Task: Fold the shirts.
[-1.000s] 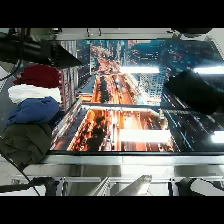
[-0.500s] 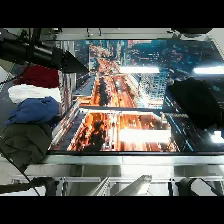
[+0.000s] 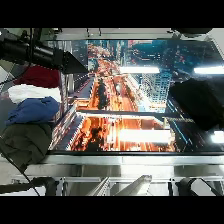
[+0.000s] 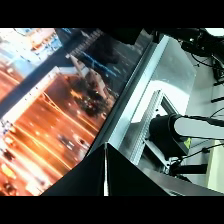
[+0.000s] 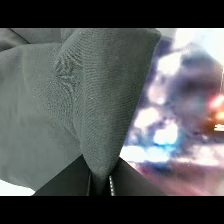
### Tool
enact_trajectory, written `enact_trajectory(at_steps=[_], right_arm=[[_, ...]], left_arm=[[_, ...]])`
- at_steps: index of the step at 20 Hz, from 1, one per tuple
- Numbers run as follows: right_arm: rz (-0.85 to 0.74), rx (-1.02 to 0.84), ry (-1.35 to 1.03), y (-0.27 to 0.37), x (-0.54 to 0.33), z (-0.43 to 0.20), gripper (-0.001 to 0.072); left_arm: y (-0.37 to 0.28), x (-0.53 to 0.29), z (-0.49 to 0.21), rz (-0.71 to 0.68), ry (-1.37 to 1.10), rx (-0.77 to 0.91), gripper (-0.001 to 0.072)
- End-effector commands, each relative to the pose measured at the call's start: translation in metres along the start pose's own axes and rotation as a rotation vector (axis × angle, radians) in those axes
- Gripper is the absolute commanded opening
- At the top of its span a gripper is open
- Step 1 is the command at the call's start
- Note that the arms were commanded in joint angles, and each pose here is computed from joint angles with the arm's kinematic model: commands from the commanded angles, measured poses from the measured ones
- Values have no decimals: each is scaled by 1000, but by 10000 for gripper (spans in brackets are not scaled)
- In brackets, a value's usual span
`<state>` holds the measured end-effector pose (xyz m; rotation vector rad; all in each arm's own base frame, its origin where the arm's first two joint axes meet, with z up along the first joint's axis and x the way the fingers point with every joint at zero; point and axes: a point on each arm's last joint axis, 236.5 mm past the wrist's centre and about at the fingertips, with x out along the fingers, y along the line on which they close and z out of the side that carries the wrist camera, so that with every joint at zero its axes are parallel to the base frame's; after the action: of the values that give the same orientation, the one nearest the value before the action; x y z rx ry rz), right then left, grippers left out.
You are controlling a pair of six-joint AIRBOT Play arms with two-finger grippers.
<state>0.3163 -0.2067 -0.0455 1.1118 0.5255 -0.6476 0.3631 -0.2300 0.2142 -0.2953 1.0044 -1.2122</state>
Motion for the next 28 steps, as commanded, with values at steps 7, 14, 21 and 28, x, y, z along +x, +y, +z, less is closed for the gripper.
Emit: enact_trajectory(at_steps=[7,14,21,28], right_arm=[[-108,353,-95,-76,-21,-6,22],[-77,215,-147,-71,-44,6,522],[-30,61,115,-49,-49,-50,653],[-267,-205,397,-77,-110,-85,651]], left_arm=[[0,0,0,0,1,-1,14],[0,0,-1,-2,4,0,14],[-4,-2,-10,-18,38,-2,15],[37,-56,-3,59,-76,-127,3]])
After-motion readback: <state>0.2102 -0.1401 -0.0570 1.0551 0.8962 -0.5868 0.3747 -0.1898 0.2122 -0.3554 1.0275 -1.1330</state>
